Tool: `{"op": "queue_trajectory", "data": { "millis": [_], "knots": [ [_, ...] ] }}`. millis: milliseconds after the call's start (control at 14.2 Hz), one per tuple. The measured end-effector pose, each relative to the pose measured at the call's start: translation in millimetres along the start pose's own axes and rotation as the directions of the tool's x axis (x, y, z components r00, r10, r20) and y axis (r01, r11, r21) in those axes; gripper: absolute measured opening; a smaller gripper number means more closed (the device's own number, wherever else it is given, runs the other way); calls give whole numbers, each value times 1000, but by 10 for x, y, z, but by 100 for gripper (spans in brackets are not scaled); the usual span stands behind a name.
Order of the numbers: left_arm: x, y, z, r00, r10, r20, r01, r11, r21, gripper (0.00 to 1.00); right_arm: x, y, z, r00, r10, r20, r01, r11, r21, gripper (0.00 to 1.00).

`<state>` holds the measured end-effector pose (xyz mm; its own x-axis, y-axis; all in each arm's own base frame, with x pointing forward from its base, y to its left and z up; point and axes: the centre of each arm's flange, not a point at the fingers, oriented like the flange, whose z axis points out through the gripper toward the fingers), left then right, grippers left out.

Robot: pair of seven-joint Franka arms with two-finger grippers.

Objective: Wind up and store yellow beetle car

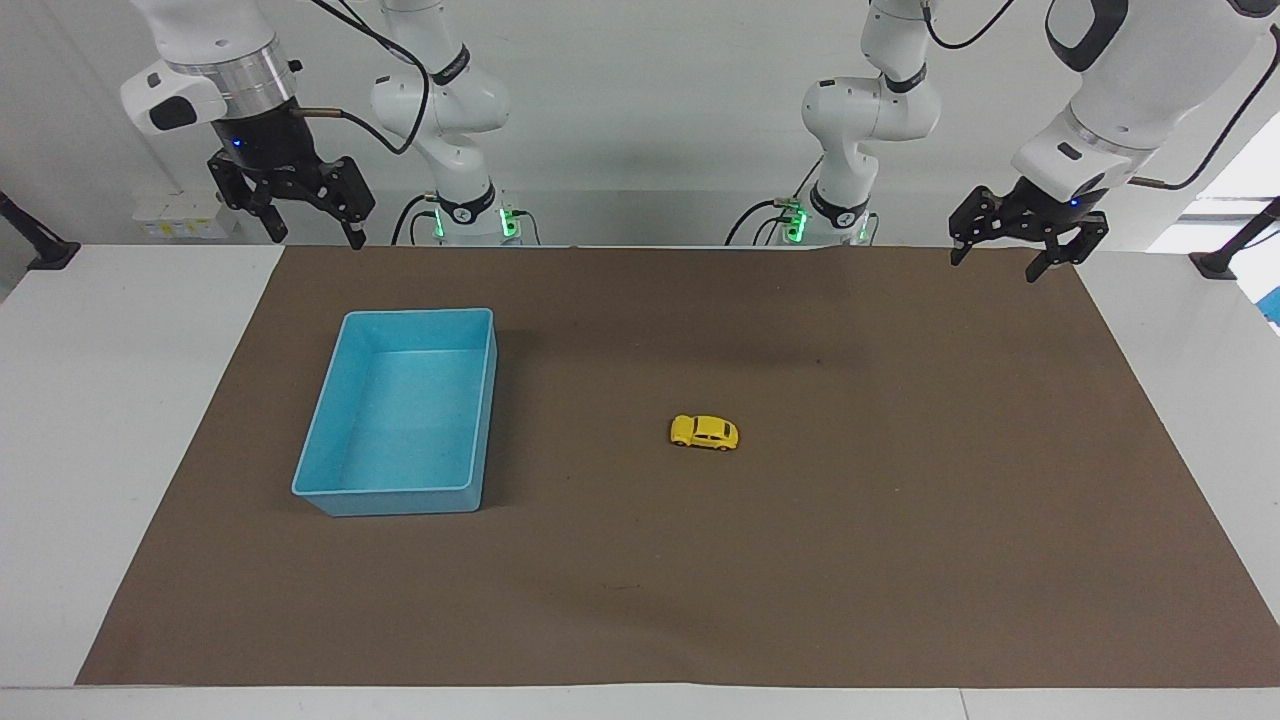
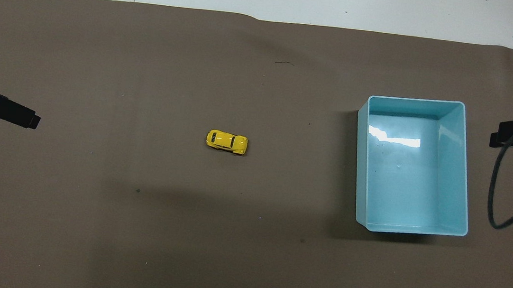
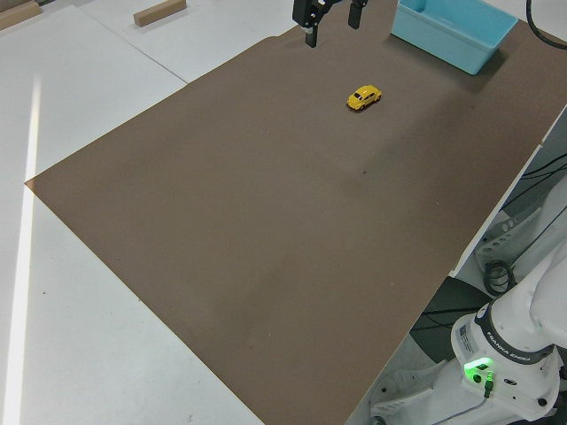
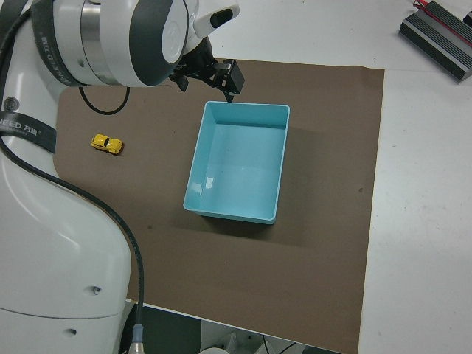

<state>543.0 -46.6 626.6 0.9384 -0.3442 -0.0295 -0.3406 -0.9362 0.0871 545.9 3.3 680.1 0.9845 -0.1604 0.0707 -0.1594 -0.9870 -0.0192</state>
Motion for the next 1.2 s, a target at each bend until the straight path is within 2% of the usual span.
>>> {"op": "queue_trajectory", "data": {
  "millis": [353, 564, 776, 917, 1199],
  "knots": [
    [61, 171, 39, 978, 209, -4, -210, 977, -24, 100, 0, -1, 0, 1000, 0, 0, 0, 1000, 0, 100],
    [153, 309, 90, 918, 397, -21, -397, 918, -24, 100, -1, -6, 0, 1000, -1, 0, 1, 1000, 0, 100],
    [309, 501, 167, 797, 602, -45, -602, 798, 5, 100, -1, -7, 0, 1000, -1, 0, 1, 1000, 0, 100],
    [410, 552, 272, 688, 725, -44, -725, 689, 14, 100, 0, -3, 0, 1000, 0, 0, 0, 1000, 0, 100],
    [645, 684, 612, 496, 868, -29, -868, 496, 1, 100, 0, -2, 0, 1000, 0, 0, 0, 1000, 0, 100]
  ]
}}
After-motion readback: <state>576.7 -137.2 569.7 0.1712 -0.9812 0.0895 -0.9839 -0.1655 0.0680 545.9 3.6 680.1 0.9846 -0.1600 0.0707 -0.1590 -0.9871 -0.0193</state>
